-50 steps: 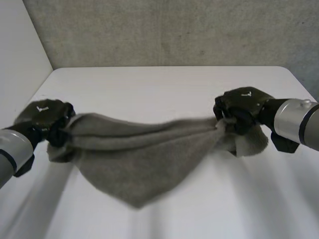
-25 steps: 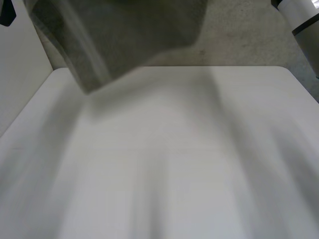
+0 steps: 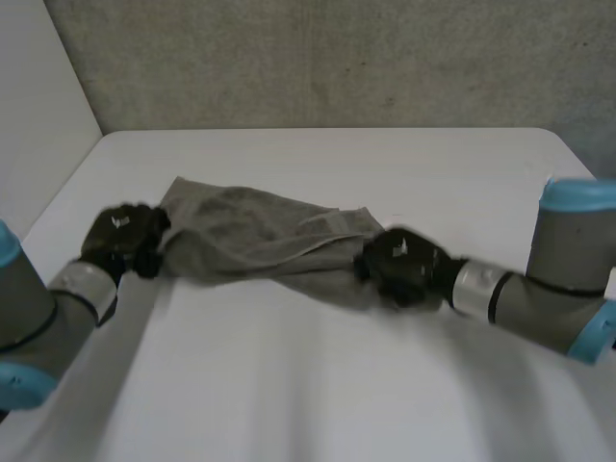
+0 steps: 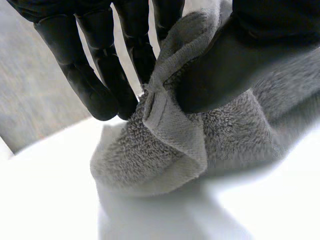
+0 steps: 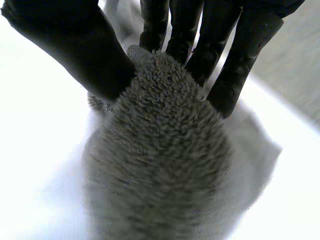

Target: Fold the towel.

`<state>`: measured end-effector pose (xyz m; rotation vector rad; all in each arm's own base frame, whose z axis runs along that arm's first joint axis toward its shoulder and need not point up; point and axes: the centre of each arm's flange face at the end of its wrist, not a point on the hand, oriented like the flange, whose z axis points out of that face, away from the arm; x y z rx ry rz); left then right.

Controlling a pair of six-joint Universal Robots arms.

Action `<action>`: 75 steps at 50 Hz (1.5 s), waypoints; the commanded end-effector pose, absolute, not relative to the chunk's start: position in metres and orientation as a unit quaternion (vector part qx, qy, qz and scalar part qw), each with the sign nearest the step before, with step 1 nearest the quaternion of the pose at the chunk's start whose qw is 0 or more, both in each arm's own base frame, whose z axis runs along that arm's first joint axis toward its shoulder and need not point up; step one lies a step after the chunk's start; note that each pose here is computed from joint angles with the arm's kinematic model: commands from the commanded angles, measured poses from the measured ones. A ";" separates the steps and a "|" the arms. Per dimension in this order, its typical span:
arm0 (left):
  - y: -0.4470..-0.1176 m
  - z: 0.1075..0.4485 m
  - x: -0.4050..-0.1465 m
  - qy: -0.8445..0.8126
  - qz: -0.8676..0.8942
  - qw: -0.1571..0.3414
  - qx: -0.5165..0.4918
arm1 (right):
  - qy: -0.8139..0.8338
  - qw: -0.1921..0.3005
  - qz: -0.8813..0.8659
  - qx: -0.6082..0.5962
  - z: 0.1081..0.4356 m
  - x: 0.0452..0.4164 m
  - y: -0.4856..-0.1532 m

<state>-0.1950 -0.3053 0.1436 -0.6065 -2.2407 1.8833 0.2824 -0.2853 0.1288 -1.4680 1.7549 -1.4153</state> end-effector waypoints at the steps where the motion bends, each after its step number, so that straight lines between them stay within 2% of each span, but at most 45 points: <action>1: -0.286 0.128 -0.187 -0.761 0.601 0.056 -0.238 | 0.662 0.200 -0.467 -0.551 0.124 0.266 -0.276; 2: -0.284 0.131 -0.187 -0.759 0.603 0.055 -0.238 | 0.662 0.200 -0.467 -0.551 0.124 0.266 -0.276; 4: -0.283 0.139 -0.186 -0.753 0.611 0.053 -0.236 | 0.663 0.206 -0.488 -0.528 0.155 0.264 -0.270; 5: -0.281 0.145 -0.186 -0.748 0.618 0.053 -0.234 | 0.663 0.206 -0.489 -0.528 0.155 0.264 -0.270; 7: -0.280 0.149 -0.186 -0.745 0.623 0.053 -0.233 | 0.669 0.217 -0.510 -0.495 0.179 0.261 -0.263; 16: -0.268 0.172 -0.188 -0.723 0.649 0.058 -0.229 | 0.689 0.264 -0.568 -0.365 0.227 0.253 -0.250; 20: -0.265 0.183 -0.188 -0.714 0.662 0.065 -0.219 | 0.707 0.261 -0.584 -0.302 0.238 0.249 -0.251; 21: -0.265 0.183 -0.188 -0.714 0.662 0.065 -0.219 | 0.720 0.246 -0.592 -0.267 0.240 0.244 -0.254; 26: -0.264 0.193 -0.187 -0.707 0.672 0.079 -0.205 | 0.750 0.183 -0.607 -0.188 0.235 0.231 -0.262; 30: -0.261 0.203 -0.188 -0.695 0.683 0.098 -0.201 | 0.752 0.151 -0.619 -0.170 0.226 0.241 -0.256; 34: -0.258 0.208 -0.189 -0.691 0.687 0.114 -0.194 | 0.762 0.146 -0.606 -0.176 0.208 0.255 -0.249; 47: -0.255 0.199 -0.189 -0.702 0.674 0.122 -0.194 | 0.757 0.146 -0.598 -0.217 0.154 0.310 -0.212; 53: -0.254 0.196 -0.189 -0.705 0.670 0.123 -0.195 | 0.756 0.128 -0.605 -0.217 0.140 0.316 -0.215; 55: -0.254 0.196 -0.189 -0.706 0.671 0.123 -0.193 | 0.755 0.106 -0.608 -0.221 0.134 0.317 -0.220; 67: -0.255 0.196 -0.188 -0.705 0.672 0.122 -0.193 | 0.728 0.051 -0.645 -0.224 0.132 0.311 -0.233; 75: -0.255 0.196 -0.188 -0.705 0.671 0.122 -0.193 | 0.697 0.032 -0.683 -0.218 0.150 0.296 -0.240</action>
